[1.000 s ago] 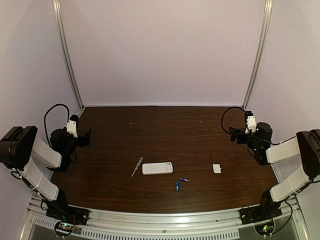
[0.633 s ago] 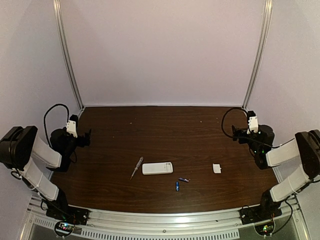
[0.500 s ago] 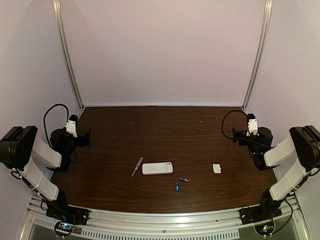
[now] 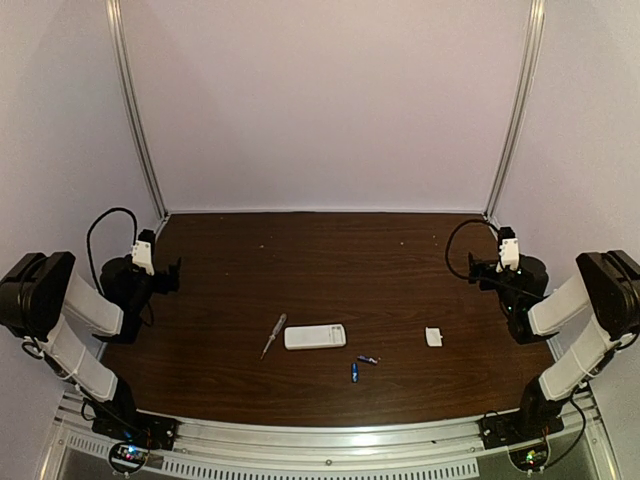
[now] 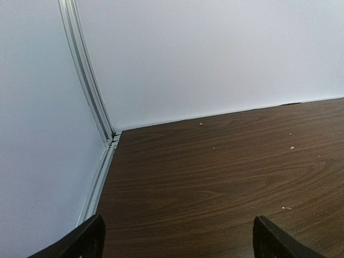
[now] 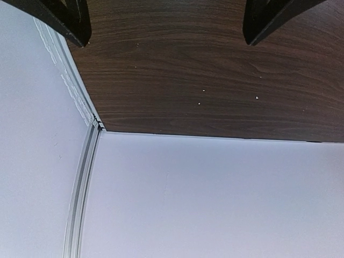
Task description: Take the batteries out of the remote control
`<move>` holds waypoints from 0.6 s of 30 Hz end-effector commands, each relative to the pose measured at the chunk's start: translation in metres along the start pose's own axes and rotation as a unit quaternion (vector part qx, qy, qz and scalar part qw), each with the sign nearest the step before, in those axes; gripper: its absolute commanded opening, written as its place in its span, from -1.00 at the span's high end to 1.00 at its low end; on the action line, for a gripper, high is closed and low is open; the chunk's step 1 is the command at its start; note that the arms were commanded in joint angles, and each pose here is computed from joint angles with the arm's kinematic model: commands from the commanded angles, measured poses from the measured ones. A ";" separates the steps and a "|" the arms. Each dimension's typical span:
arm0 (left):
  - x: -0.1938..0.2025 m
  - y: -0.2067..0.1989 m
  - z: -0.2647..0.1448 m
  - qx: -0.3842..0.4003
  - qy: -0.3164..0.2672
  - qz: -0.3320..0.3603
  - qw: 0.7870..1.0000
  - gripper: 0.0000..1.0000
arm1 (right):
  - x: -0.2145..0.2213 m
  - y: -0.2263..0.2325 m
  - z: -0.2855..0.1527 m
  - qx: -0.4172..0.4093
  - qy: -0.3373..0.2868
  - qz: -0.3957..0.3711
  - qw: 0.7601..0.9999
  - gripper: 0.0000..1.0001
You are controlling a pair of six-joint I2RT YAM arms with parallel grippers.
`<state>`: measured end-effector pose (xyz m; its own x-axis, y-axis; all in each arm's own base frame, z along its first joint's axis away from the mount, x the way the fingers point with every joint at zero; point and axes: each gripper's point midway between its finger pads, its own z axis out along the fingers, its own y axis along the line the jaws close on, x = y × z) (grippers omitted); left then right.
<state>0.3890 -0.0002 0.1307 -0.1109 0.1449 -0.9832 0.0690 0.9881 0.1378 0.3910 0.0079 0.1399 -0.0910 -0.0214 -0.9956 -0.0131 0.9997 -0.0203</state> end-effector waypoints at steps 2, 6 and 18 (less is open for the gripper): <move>-0.007 0.003 0.000 -0.006 -0.017 -0.003 1.000 -0.95 | 0.000 -0.005 -0.002 0.012 -0.005 0.006 1.000 -0.99; -0.008 0.003 0.000 -0.006 -0.017 -0.004 1.000 -0.95 | -0.001 -0.005 -0.002 0.012 -0.005 0.006 1.000 -0.99; -0.007 0.003 0.000 -0.006 -0.016 -0.004 1.000 -0.95 | -0.001 -0.006 -0.001 0.015 -0.004 0.009 1.000 -0.99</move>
<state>0.3890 -0.0002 0.1307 -0.1109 0.1449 -0.9832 0.0686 0.9881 0.1379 0.3912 0.0071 0.1422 -0.0819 -0.0204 -0.9964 -0.0082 0.9998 -0.0197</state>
